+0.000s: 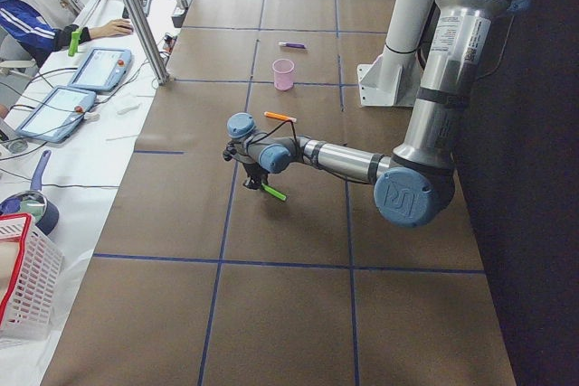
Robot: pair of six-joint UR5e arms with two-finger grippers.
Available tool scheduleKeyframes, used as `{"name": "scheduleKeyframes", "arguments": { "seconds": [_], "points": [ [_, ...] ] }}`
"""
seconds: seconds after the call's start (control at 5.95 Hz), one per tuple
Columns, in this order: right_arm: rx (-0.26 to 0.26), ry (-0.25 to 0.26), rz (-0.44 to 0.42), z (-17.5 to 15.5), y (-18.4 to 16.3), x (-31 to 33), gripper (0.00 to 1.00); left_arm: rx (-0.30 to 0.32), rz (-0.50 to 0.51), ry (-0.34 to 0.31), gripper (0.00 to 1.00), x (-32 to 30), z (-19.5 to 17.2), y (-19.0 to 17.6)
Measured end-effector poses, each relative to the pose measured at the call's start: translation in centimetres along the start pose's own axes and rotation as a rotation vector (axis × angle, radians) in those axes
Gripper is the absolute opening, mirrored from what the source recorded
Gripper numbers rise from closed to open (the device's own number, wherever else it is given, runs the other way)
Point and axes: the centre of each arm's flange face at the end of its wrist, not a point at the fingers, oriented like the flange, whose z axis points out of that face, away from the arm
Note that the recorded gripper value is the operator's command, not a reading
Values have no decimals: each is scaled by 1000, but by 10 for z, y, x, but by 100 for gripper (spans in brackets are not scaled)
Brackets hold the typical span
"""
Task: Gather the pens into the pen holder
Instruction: 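Lift the green highlighter with the left gripper and carry it over the lavender cup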
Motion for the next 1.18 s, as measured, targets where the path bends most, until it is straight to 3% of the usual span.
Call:
{"name": "scheduleKeyframes", "arguments": {
  "seconds": [0.34, 0.67, 0.84, 1.18],
  "points": [
    [-2, 0, 2, 0, 0, 0, 100, 27, 10, 11, 0, 11, -15, 2],
    [-3, 2, 4, 1, 0, 1, 100, 111, -1, 26, 0, 48, -58, -3],
    [-2, 3, 2, 1, 0, 1, 100, 188, 51, 13, 0, 69, -82, -25],
    [-4, 4, -3, 1, -2, -2, 100, 455, 207, -52, 0, 137, -130, -87]
  ]
}}
